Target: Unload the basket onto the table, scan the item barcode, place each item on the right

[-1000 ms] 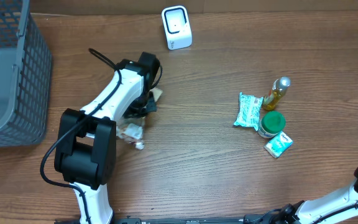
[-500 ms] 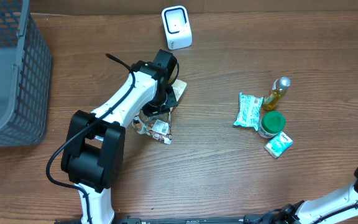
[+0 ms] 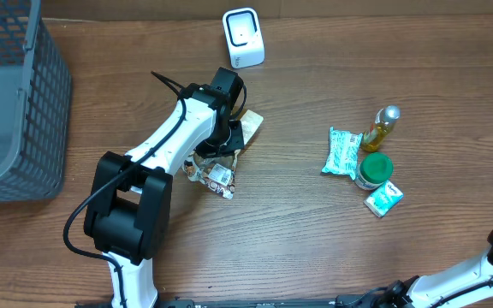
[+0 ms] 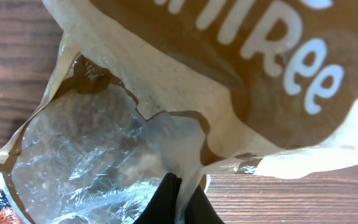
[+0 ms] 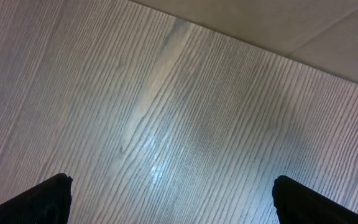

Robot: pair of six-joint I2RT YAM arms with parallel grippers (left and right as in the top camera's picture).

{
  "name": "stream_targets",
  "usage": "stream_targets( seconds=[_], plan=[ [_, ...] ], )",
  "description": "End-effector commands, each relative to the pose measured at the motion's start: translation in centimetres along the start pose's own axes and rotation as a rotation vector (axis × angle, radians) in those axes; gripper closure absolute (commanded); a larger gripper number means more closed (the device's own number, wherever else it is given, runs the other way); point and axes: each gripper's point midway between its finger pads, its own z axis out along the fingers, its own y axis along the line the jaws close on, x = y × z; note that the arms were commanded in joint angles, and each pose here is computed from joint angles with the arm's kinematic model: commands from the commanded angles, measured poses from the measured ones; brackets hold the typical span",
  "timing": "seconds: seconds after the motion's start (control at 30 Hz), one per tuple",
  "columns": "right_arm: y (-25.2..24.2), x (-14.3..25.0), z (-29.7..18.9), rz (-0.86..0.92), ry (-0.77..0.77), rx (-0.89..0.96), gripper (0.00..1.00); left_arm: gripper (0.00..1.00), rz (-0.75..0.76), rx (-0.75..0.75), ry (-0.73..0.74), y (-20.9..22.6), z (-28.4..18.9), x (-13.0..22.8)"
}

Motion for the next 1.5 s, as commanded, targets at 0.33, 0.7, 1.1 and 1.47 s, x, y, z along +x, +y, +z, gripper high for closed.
stream_targets(
  seconds=[0.33,0.7,1.1,1.47],
  plan=[
    [-0.1,-0.5,-0.9,0.003,-0.027,-0.002,0.0,0.52,0.213,0.015,0.009,-1.1,-0.3,0.4],
    [-0.1,-0.5,-0.9,0.003,-0.027,-0.002,0.0,0.86,0.284,-0.099,-0.04,-1.0,-1.0,0.3],
    [-0.1,-0.5,-0.9,0.003,-0.027,-0.002,0.0,0.72,0.124,-0.009,-0.378,1.3,-15.6,-6.9],
    [-0.1,-0.5,-0.9,0.003,-0.027,-0.002,0.0,0.45,-0.088,-0.086,-0.331,10.9,-16.5,-7.7]
  ],
)
